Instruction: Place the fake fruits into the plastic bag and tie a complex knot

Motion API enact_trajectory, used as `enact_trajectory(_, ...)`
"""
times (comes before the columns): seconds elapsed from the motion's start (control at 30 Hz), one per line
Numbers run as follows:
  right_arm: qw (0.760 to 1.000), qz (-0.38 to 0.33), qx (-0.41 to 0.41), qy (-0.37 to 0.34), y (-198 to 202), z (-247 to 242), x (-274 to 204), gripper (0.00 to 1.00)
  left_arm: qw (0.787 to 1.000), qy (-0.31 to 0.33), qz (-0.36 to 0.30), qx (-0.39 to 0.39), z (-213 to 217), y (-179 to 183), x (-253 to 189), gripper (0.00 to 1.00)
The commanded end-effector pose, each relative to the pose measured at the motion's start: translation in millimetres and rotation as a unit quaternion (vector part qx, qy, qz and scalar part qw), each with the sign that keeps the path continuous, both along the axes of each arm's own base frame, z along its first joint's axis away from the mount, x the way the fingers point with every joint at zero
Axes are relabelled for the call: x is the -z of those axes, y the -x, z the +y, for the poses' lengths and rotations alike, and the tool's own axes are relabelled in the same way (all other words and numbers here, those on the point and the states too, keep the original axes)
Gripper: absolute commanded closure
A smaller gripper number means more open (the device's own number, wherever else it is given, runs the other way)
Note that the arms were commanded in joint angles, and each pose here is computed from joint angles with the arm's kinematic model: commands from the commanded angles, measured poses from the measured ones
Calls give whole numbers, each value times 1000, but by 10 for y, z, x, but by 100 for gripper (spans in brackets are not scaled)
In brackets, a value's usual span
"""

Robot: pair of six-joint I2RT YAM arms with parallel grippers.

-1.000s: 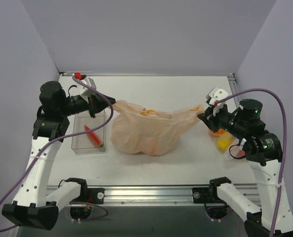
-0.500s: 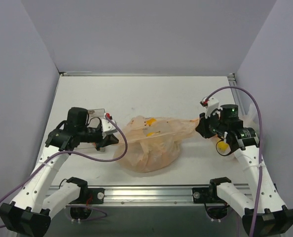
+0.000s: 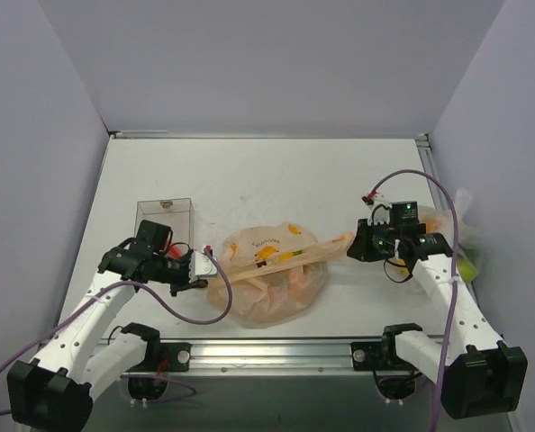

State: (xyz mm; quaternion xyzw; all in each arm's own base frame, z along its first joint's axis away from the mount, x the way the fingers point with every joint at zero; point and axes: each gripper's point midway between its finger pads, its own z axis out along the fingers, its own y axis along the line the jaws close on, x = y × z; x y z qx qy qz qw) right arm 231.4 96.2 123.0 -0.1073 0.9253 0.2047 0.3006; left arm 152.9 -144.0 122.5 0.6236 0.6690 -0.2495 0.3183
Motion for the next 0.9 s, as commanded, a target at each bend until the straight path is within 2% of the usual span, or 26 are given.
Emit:
enact_trajectory(0.0,998,-45,44,-11,-150,-179,-207,100,998,-53,37,12,262,123,203,100)
enact_trajectory(0.07,995,-95,10,-21,-107,-131,-474,100,999,-24,47,-3,218,64,27,100)
enact_trajectory(0.1,993,-110,-22,-38,-38,-33,-582,100,1000,9,27,-10,110,-77,-284,98)
enact_trajectory(0.13,990,-129,-42,-41,-8,11,-675,100,998,30,42,-39,57,-114,-465,91)
enact_trajectory(0.2,983,-161,-73,-58,77,118,-909,100,995,79,28,-52,-65,-178,-902,68)
enact_trajectory(0.23,979,-169,-90,-65,121,185,-968,100,992,102,9,-69,-105,-237,-1256,56)
enact_trajectory(0.27,977,-179,-94,-66,146,206,-1025,100,990,118,-11,-75,-130,-270,-1482,34)
enact_trajectory(0.3,976,-180,-98,-67,171,229,-1033,100,988,128,-24,-82,-137,-295,-1657,27)
enact_trajectory(0.33,975,-182,-104,-68,197,251,-1040,100,984,144,-64,-84,-146,-323,-2027,22)
enact_trajectory(0.37,973,-189,-115,-69,249,290,-1057,100,982,149,-82,-85,-148,-346,-2180,17)
enact_trajectory(0.4,972,-188,-121,-67,278,308,-1016,100,981,150,-92,-84,-172,-404,-2282,8)
enact_trajectory(0.47,971,-193,-127,-69,321,343,-1027,100,977,159,-91,-107,-227,-575,-2527,3)
enact_trajectory(0.5,970,-191,-132,-73,343,361,-1015,100,980,160,-74,-96,-356,-552,-2554,3)
enact_trajectory(0.53,969,-193,-134,-73,352,363,-1013,100,980,151,-47,-119,-411,-606,-2500,3)
enact_trajectory(0.6,967,-202,-142,-64,351,355,-1014,100,985,121,-14,-122,-623,-715,-2276,3)
enact_trajectory(0.63,966,-204,-146,-61,356,355,-1007,100,987,115,3,-110,-800,-633,-2199,3)
enact_trajectory(0.67,966,-205,-147,-58,354,351,-1009,100,985,119,-8,-122,-900,-767,-2151,3)
enact_trajectory(0.73,964,-207,-156,-54,378,354,-1001,100,987,109,21,-114,-1077,-738,-1887,3)
enact_trajectory(0.87,964,-208,-158,-47,376,341,-974,100,993,81,33,-85,-1456,-766,-1475,3)
